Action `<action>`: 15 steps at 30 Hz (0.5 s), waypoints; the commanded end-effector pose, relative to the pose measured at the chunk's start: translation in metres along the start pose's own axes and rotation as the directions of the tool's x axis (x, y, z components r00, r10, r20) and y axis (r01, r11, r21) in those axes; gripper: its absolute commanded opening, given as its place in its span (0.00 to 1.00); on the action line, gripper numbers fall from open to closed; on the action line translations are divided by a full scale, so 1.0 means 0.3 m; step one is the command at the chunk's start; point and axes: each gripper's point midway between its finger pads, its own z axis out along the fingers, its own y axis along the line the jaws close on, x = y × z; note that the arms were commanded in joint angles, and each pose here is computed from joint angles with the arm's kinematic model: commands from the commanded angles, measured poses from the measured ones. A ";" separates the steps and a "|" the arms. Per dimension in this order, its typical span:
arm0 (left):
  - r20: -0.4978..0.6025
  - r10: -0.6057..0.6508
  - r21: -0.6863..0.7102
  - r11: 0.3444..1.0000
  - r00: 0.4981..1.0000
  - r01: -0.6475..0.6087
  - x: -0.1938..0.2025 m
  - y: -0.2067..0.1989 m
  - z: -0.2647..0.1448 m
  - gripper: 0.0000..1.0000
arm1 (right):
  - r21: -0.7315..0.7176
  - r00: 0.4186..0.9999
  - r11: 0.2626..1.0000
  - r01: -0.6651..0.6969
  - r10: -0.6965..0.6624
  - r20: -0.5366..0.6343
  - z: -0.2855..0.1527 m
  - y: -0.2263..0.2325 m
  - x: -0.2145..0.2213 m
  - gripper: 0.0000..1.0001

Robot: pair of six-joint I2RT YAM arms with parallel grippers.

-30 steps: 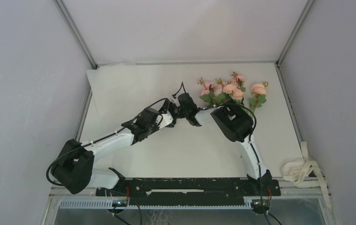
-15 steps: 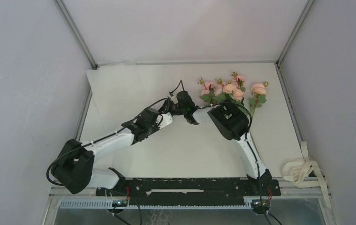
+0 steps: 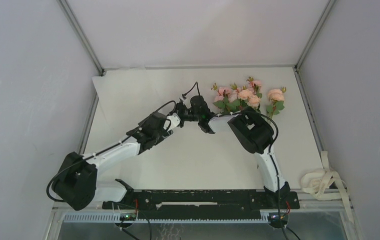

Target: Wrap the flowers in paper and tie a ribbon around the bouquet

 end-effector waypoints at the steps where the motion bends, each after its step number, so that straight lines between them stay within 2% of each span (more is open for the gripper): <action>1: 0.024 -0.119 -0.128 0.984 0.993 0.121 0.002 0.128 -0.034 0.71 | -0.112 0.992 0.986 0.124 -0.119 0.046 -0.062 0.214 0.019 0.00; 3: 0.048 -0.130 -0.121 0.983 0.990 0.135 -0.006 0.138 -0.050 0.60 | -0.110 0.989 0.984 0.140 -0.135 0.055 -0.077 0.231 0.023 0.00; 4: 0.059 -0.130 -0.114 0.984 0.990 0.136 -0.012 0.140 -0.059 0.51 | -0.112 0.988 0.982 0.152 -0.147 0.055 -0.083 0.244 0.030 0.00; 5: 0.072 -0.131 -0.108 0.985 0.989 0.138 -0.019 0.143 -0.068 0.40 | -0.110 0.986 0.981 0.162 -0.156 0.055 -0.087 0.253 0.035 0.00; 7: 0.089 -0.140 -0.104 0.983 0.986 0.149 -0.032 0.151 -0.083 0.06 | -0.107 0.981 0.976 0.190 -0.185 0.049 -0.096 0.275 0.052 0.00; 8: 0.090 -0.145 -0.100 0.983 0.985 0.154 -0.034 0.155 -0.093 0.01 | -0.102 0.978 0.973 0.206 -0.202 0.046 -0.106 0.286 0.058 0.00; 9: 0.102 -0.151 -0.092 0.983 0.983 0.161 -0.046 0.161 -0.106 0.00 | -0.091 0.972 0.968 0.234 -0.230 0.046 -0.118 0.296 0.064 0.01; 12: 0.157 -0.173 -0.028 0.983 0.972 0.180 -0.101 0.172 -0.167 0.00 | 0.012 0.947 0.950 0.311 -0.311 0.080 -0.190 0.292 0.065 0.30; 15: 0.260 -0.172 0.091 0.984 0.950 0.153 -0.192 0.168 -0.275 0.00 | 0.151 0.901 0.912 0.380 -0.402 0.160 -0.331 0.277 0.033 0.45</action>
